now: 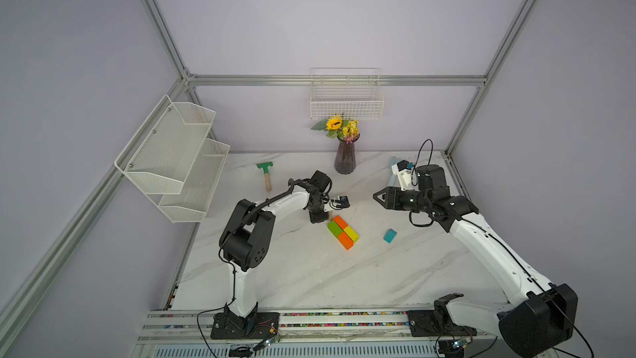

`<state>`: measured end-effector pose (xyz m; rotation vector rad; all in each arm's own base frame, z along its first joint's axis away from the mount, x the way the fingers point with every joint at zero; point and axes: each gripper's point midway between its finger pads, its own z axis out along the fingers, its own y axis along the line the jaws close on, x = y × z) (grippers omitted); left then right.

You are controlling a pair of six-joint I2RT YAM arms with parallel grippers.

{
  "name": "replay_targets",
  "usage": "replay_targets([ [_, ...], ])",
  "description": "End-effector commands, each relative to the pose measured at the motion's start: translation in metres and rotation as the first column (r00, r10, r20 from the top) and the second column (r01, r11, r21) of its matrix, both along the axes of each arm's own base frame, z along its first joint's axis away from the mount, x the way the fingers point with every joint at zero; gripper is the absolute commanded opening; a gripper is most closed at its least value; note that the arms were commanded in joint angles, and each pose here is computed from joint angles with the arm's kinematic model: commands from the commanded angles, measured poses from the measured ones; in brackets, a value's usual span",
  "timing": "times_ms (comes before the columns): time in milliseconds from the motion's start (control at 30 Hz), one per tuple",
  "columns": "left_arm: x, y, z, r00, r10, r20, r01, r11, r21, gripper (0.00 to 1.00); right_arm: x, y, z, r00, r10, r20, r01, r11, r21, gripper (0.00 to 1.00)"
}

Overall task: Assemble a piece of candy with building blocks
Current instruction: Assemble the building block at the center of the board, then adjust the building block at the center of the board.

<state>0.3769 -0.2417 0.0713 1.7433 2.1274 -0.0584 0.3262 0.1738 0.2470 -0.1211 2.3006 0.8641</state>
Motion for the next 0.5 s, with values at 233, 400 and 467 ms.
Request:
replay_targets([
  [233,0.031,0.028,0.148,0.884,0.433,0.177,-0.33,0.846,-0.418,0.22,-0.035,-0.001,-0.03,1.0,0.0,0.016,-0.001,0.996,0.091,0.0],
  [400,0.036,0.058,0.176,0.705,0.706,0.072,-0.473,0.543,-0.693,0.1,-0.068,0.014,-0.052,1.0,0.0,0.031,-0.005,0.985,0.173,0.0],
  [467,0.026,0.062,0.181,0.677,0.736,0.006,-0.489,0.456,-0.744,0.08,-0.079,0.025,-0.07,1.0,0.015,0.012,-0.016,0.991,0.129,0.0],
])
